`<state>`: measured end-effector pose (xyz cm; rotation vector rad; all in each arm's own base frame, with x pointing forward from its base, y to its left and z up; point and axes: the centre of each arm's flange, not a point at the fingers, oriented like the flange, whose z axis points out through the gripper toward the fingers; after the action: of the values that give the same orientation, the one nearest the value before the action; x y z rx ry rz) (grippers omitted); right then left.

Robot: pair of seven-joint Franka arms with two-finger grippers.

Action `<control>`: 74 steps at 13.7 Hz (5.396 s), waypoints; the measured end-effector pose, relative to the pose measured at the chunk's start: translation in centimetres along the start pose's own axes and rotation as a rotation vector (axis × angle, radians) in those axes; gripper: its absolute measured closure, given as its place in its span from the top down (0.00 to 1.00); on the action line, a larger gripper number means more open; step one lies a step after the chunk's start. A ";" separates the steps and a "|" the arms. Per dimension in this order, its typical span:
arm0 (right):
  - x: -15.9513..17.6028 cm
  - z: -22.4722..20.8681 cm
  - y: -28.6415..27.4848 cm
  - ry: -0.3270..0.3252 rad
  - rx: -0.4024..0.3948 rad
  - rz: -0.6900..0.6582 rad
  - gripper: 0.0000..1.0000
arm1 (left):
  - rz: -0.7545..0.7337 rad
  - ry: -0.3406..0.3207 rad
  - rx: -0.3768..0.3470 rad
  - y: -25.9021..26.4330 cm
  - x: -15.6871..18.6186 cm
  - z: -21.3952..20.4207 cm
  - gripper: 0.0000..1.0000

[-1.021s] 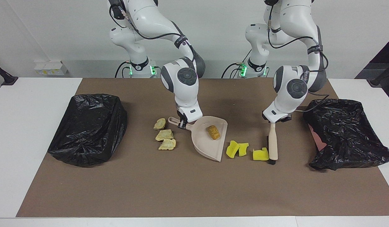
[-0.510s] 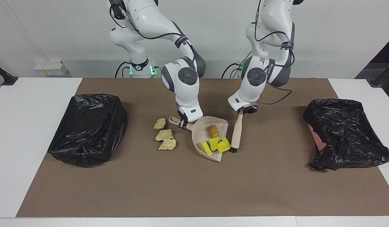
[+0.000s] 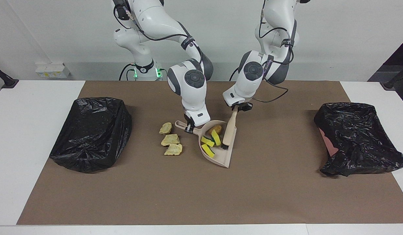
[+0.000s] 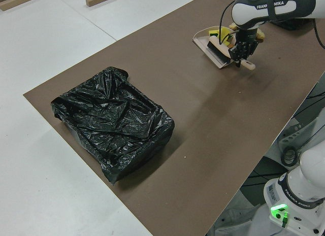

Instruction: Sweep and dump trash in bin

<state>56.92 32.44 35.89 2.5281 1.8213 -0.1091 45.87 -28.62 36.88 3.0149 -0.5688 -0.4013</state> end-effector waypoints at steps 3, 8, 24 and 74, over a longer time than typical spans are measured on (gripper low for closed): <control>0.0 0.0 0.0 0.000 0.000 0.000 0.31 | -0.118 -0.006 -0.022 -4.0 -0.5 -2.3 0.26; 0.0 0.0 0.0 0.000 0.000 0.000 0.31 | -0.216 -0.010 -0.024 -5.6 -0.7 -2.8 0.26; -16.6 -15.2 4.6 -0.005 0.005 0.230 0.31 | -0.386 0.082 0.038 -5.1 -1.2 -1.0 0.26; -39.8 -21.3 5.9 -0.861 -0.023 -0.379 0.31 | -0.163 0.336 0.076 -24.0 -8.7 -27.6 1.00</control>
<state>50.90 -5.79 59.84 1.6325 1.8032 -0.9866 53.70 -3.17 63.38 3.1088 -0.3208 0.1264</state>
